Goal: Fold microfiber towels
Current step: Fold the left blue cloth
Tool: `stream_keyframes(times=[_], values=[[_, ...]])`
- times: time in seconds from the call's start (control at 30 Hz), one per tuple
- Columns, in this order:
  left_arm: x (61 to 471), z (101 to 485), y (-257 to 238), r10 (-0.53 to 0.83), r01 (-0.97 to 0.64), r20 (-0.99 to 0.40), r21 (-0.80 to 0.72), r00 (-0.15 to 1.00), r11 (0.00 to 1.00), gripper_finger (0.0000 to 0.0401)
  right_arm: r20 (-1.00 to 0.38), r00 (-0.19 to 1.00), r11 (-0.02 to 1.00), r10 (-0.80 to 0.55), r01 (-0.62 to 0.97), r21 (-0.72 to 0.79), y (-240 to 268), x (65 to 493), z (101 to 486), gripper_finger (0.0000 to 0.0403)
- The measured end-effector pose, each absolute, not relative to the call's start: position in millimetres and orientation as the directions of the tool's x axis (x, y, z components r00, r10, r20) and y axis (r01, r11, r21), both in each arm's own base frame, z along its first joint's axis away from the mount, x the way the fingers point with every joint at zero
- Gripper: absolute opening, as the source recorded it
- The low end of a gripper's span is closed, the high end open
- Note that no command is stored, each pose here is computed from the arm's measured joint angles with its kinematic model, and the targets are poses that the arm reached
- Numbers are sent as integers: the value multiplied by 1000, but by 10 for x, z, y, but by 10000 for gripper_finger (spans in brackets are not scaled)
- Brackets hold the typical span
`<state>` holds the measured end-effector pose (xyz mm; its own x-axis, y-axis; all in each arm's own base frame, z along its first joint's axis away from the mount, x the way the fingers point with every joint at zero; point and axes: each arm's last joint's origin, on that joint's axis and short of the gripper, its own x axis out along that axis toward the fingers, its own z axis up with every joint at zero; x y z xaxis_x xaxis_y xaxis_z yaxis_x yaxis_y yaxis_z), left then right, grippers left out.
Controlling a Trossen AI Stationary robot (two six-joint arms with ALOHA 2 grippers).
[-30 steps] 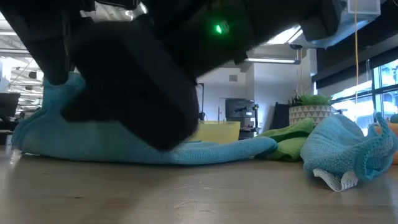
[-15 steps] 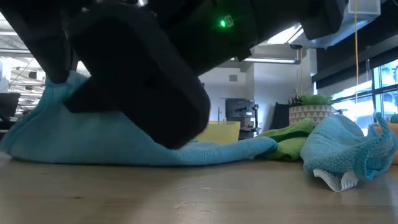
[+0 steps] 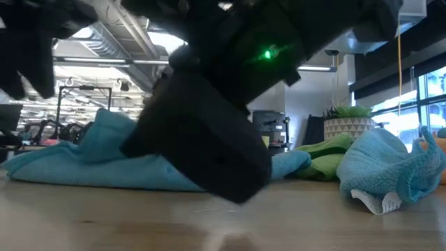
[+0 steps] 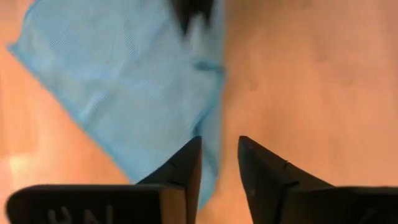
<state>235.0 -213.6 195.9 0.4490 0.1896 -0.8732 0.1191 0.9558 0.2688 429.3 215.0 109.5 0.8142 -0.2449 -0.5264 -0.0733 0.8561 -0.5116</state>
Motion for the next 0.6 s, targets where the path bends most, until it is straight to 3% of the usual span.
stream_keyframes(times=[0.37,0.6], values=[[2054,1666,-2061,321,-17,-853,346,412,938,171,-515,817,846,-258,-66,-529,2215,4216,1276,6],[2081,1504,-2092,224,-107,-845,197,485,974,192,-527,806,867,-268,-36,-496,2226,4190,1259,6]])
